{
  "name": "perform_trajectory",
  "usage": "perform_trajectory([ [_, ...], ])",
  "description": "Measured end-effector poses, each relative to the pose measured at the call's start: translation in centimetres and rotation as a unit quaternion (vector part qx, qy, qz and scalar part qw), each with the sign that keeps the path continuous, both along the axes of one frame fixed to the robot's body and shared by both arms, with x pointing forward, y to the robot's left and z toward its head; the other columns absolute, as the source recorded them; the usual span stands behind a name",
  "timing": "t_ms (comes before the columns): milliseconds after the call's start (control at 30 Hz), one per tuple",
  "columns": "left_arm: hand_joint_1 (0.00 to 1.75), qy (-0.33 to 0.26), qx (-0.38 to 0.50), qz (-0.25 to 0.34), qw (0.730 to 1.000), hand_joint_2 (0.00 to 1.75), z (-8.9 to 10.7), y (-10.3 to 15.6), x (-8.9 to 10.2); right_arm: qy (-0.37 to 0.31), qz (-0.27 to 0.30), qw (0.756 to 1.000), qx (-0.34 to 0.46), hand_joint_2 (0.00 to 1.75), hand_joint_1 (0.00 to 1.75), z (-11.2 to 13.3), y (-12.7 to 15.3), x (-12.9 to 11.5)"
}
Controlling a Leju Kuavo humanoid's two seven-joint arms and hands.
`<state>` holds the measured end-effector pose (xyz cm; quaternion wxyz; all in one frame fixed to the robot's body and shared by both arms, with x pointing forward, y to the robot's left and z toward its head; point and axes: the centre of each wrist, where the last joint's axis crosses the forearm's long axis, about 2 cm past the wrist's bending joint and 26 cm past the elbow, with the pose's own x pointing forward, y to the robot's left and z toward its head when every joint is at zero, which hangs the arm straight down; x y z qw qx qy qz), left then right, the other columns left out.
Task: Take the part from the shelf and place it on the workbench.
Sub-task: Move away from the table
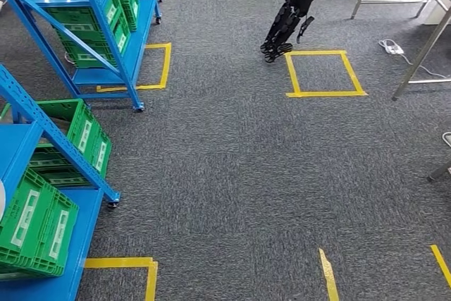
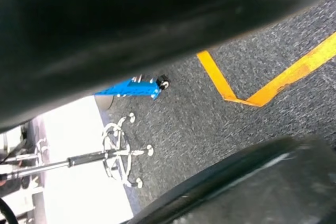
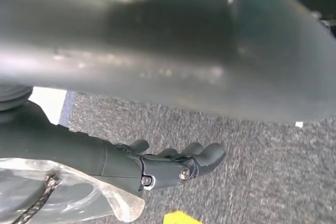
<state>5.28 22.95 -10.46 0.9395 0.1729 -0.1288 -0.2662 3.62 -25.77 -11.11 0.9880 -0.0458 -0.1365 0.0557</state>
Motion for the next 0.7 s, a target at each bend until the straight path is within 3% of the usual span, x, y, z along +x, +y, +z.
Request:
perform_trajectory([
  [700,0.0,0.0,0.005,-0.002,1.0,0.0,-0.03,0.24,-0.03,0.0,-0.002,1.0,0.002,0.0,0.0,0.03,0.32,0.09],
])
